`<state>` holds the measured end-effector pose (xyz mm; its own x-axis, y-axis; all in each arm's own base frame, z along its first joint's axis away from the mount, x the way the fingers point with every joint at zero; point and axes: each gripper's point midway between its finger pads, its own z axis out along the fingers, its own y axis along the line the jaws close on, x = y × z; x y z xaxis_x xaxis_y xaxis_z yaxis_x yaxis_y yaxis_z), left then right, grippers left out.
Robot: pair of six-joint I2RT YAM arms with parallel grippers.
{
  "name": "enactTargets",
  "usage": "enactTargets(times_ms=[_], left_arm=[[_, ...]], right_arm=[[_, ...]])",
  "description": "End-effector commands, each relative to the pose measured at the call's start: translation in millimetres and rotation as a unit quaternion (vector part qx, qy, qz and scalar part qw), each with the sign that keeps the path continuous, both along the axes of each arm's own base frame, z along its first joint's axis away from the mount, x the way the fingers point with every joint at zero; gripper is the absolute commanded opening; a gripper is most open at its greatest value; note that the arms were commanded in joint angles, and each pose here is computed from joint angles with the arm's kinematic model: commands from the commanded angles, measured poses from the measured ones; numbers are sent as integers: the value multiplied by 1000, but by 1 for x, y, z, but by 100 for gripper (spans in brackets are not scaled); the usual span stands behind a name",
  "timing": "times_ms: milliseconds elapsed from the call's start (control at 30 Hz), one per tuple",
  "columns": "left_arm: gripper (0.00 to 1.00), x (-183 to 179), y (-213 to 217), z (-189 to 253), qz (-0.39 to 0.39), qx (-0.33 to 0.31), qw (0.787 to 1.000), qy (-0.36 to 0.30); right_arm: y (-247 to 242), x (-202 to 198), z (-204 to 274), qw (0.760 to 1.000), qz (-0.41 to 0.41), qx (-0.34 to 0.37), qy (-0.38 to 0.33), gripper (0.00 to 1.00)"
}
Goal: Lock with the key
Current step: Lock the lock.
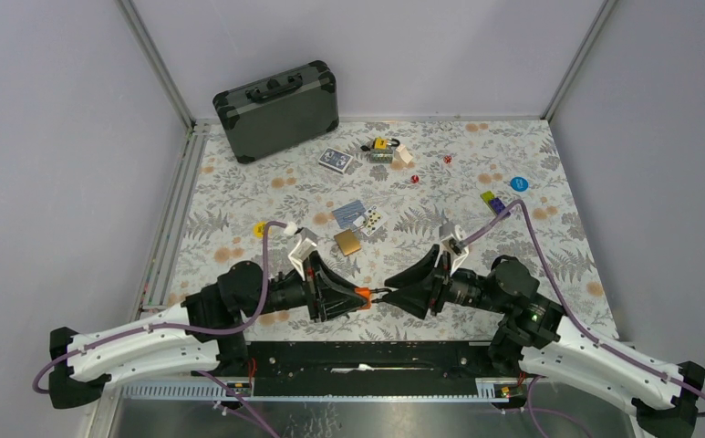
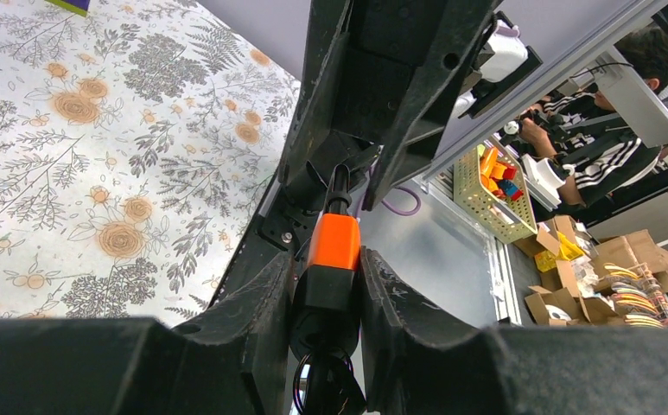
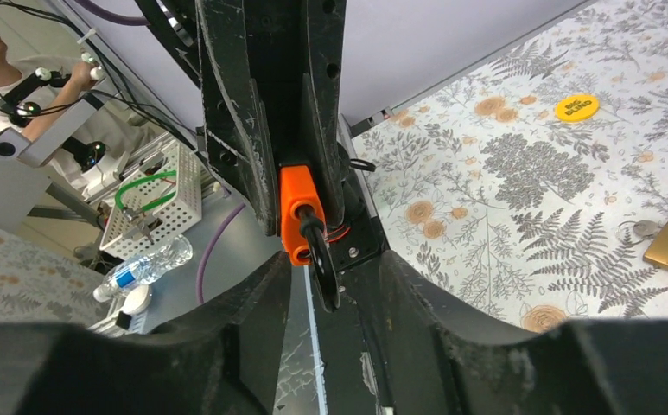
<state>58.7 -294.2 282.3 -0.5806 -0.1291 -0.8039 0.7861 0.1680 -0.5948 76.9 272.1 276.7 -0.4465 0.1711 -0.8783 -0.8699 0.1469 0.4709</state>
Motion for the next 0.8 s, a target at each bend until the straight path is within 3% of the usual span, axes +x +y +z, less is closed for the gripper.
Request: enactTargets(times_ms=[0, 533, 667, 767], left_arm=[[0, -8, 6, 43, -14, -87, 996, -28], [0, -8, 5, 39, -15, -82, 996, -27], [0, -8, 4, 39, -16, -82, 996, -27], [0, -8, 4, 40, -17, -81, 996, -30]], right_arm=[[1, -9, 22, 999, 24, 29, -9, 46], [3, -15, 22, 998, 42, 44, -9, 11], [5, -13, 17, 998, 42, 36, -3, 11], [6, -13, 13, 999, 42, 30, 1, 21]])
